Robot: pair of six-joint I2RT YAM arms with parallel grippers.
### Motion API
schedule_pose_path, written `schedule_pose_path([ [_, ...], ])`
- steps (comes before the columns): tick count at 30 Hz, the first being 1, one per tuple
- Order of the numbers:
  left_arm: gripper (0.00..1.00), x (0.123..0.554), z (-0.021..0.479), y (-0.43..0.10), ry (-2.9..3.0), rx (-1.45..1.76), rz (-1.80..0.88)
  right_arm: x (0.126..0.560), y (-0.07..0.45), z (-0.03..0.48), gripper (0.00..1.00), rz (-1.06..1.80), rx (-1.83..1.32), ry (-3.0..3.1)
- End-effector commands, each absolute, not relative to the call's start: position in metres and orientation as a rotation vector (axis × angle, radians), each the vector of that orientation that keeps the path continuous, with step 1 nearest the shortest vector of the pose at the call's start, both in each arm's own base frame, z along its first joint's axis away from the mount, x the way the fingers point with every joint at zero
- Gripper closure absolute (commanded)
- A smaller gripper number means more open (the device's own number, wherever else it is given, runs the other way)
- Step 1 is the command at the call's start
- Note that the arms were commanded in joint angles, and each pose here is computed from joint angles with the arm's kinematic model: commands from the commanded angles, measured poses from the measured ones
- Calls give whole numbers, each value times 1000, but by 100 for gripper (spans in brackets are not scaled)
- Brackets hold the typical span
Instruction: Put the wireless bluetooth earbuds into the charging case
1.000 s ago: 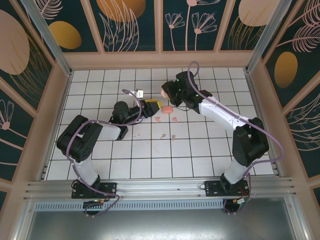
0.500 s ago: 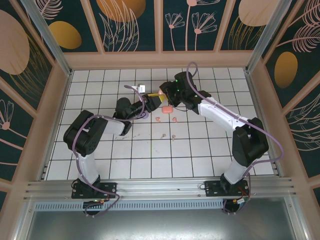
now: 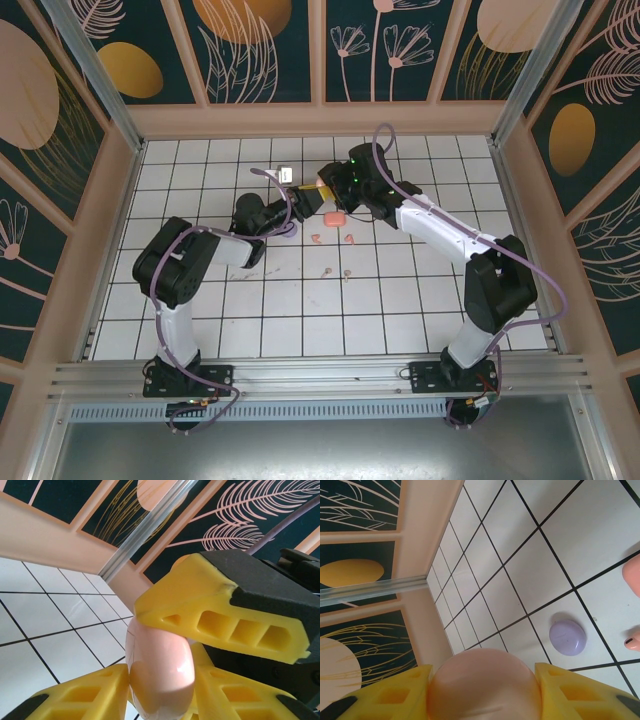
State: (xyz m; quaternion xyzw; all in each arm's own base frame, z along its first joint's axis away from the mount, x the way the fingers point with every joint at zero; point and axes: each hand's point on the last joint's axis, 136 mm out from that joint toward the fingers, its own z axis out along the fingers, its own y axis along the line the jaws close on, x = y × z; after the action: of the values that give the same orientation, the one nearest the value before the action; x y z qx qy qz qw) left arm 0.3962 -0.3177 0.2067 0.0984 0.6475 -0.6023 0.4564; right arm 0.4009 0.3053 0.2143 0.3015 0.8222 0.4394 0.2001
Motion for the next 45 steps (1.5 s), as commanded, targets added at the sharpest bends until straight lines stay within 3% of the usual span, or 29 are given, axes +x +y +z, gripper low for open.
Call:
schedule_pose_path([
  [1, 63, 397, 221, -321, 1526, 269, -1509, 400, 313, 224, 66, 1285, 823, 2275],
  [13, 78, 399, 224, -320, 1500, 253, -1521, 397, 318, 225, 66, 1298, 810, 2281],
  [19, 100, 400, 230, -319, 1471, 235, -1539, 395, 321, 224, 66, 1307, 805, 2284],
  [22, 100, 399, 230, -319, 1470, 229, -1553, 396, 320, 229, 60, 1315, 802, 2269],
  [25, 100, 398, 231, -319, 1466, 222, -1567, 399, 316, 237, 43, 1317, 792, 2243],
  [29, 100, 395, 233, -318, 1471, 217, -1584, 404, 298, 255, 31, 1291, 780, 2184],
  [39, 100, 394, 231, -328, 1583, 253, -1602, 385, 226, 265, 30, 1118, 636, 2118],
  [45, 100, 390, 224, -336, 1700, 342, -1562, 377, 205, 276, 30, 992, 195, 2071],
])
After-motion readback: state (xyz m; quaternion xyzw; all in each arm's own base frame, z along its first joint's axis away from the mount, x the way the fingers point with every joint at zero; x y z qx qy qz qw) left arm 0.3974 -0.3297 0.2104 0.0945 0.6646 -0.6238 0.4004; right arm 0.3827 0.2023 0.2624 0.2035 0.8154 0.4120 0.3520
